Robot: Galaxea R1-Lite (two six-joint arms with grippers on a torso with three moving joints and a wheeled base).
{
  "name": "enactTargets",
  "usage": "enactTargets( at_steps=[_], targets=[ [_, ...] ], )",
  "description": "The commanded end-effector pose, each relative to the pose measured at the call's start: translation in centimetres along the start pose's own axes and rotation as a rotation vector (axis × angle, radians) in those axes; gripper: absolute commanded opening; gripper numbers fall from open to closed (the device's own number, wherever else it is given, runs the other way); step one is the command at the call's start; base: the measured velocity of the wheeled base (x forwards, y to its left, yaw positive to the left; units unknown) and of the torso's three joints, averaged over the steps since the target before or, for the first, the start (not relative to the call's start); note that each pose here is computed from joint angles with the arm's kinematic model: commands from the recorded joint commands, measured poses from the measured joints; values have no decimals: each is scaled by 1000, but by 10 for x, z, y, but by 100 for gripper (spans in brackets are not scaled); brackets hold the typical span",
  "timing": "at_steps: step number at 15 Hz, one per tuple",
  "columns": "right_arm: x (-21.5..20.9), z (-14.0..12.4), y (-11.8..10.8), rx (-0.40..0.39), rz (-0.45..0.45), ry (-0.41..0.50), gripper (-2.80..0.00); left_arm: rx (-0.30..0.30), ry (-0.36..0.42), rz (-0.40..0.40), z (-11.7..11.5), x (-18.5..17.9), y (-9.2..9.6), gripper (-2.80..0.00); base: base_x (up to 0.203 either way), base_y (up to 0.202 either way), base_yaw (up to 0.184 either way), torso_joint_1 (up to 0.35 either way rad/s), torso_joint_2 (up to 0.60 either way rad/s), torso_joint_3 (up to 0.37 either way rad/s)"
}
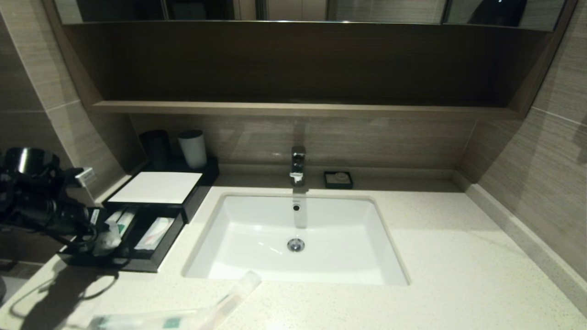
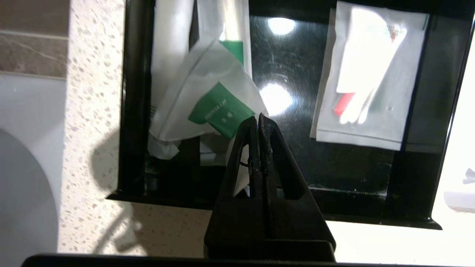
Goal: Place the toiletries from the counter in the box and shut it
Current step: Place the bathroom toiletry into the drawer
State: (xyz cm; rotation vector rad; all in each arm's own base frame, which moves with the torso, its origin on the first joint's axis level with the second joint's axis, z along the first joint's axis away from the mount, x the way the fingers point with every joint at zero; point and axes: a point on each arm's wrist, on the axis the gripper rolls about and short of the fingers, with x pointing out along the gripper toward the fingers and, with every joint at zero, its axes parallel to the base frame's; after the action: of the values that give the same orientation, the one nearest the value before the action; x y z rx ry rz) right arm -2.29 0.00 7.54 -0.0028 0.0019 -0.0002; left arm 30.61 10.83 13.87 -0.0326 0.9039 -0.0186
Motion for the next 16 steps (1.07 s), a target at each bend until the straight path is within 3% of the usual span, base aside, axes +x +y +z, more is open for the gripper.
enactTargets(
  at_steps=[1,7,14,16],
  targets=[
    [0,0,0,0,0,-1,-280,-6,17,-7,-3,2,-1,-280,0,0,0,0,0,0],
    [0,0,0,0,0,-1,-280,-45,83,0,-17,18,10,-280,0,0,0,0,0,0],
    [0,0,0,0,0,0,-280,-30,83,-1,-17,19,11,-280,0,0,0,0,0,0],
    [0,0,0,0,0,-2,-280,2,54,0,-14,10,8,-280,0,0,0,0,0,0]
  ],
)
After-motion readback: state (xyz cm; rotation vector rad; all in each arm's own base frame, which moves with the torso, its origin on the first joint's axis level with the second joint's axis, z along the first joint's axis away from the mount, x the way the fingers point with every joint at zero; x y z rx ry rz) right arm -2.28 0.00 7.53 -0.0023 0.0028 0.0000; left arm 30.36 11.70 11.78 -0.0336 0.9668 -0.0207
